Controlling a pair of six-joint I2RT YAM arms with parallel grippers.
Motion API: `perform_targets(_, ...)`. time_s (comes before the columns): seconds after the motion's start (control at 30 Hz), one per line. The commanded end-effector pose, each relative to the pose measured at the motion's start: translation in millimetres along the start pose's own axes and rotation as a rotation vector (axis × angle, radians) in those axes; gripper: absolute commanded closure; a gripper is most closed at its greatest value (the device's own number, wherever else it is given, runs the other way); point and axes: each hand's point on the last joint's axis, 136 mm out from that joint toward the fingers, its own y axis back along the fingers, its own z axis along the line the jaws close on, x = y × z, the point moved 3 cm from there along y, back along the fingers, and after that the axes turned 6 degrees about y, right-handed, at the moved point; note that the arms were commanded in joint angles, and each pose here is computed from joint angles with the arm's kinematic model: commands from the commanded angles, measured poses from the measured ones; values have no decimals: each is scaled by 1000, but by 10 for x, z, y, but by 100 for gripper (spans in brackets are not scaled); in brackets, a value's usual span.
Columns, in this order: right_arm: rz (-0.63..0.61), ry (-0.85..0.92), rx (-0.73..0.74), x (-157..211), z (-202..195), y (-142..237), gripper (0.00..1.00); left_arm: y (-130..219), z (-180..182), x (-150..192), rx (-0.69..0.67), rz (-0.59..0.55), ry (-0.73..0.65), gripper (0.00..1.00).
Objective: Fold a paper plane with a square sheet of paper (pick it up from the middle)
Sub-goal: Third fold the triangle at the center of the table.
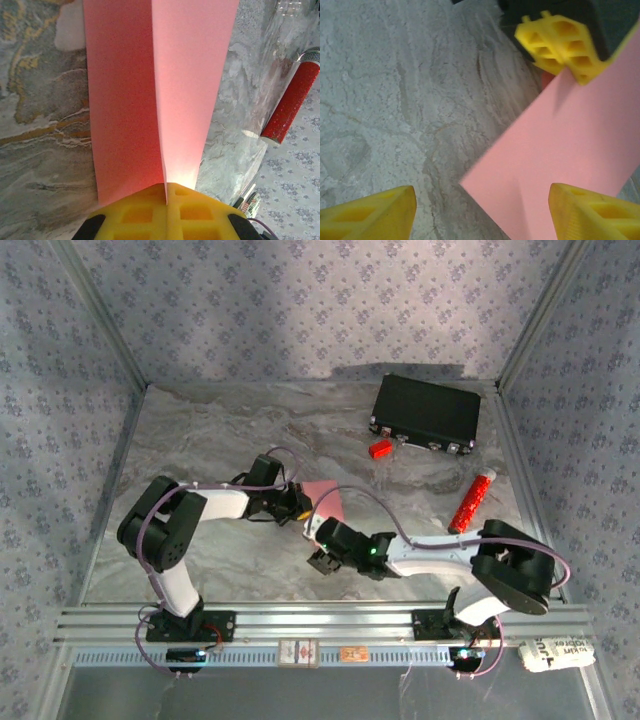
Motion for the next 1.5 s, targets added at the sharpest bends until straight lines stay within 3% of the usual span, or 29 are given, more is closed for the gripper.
perform_targets(0.0, -27, 83, 107, -84, -54, -35, 28, 74, -105, 12, 28, 4, -8, 97)
perform_targets(0.17, -15, 108, 204, -33, -102, -77, 32, 73, -97, 12, 26, 5, -7, 97)
perform_targets(0.4, -16, 108, 194, 15, -58, -79, 51, 68, -94, 7, 25, 4, -5, 97)
perform_targets(0.9, -34, 100, 231, 10, -92, -23, 76, 60, -73, 13, 21, 7, -1, 97)
perform_targets(1.3, -39, 82, 242, 4, -109, 9, 88, 62, -78, 11, 19, 4, -6, 96)
perform_targets(1.37, -39, 76, 239, 3, -106, 15, 89, 69, -75, 13, 14, 4, -11, 93)
perform_targets(1.47, -37, 54, 205, 14, -72, 18, 91, 119, -82, -9, -1, -12, -20, 78)
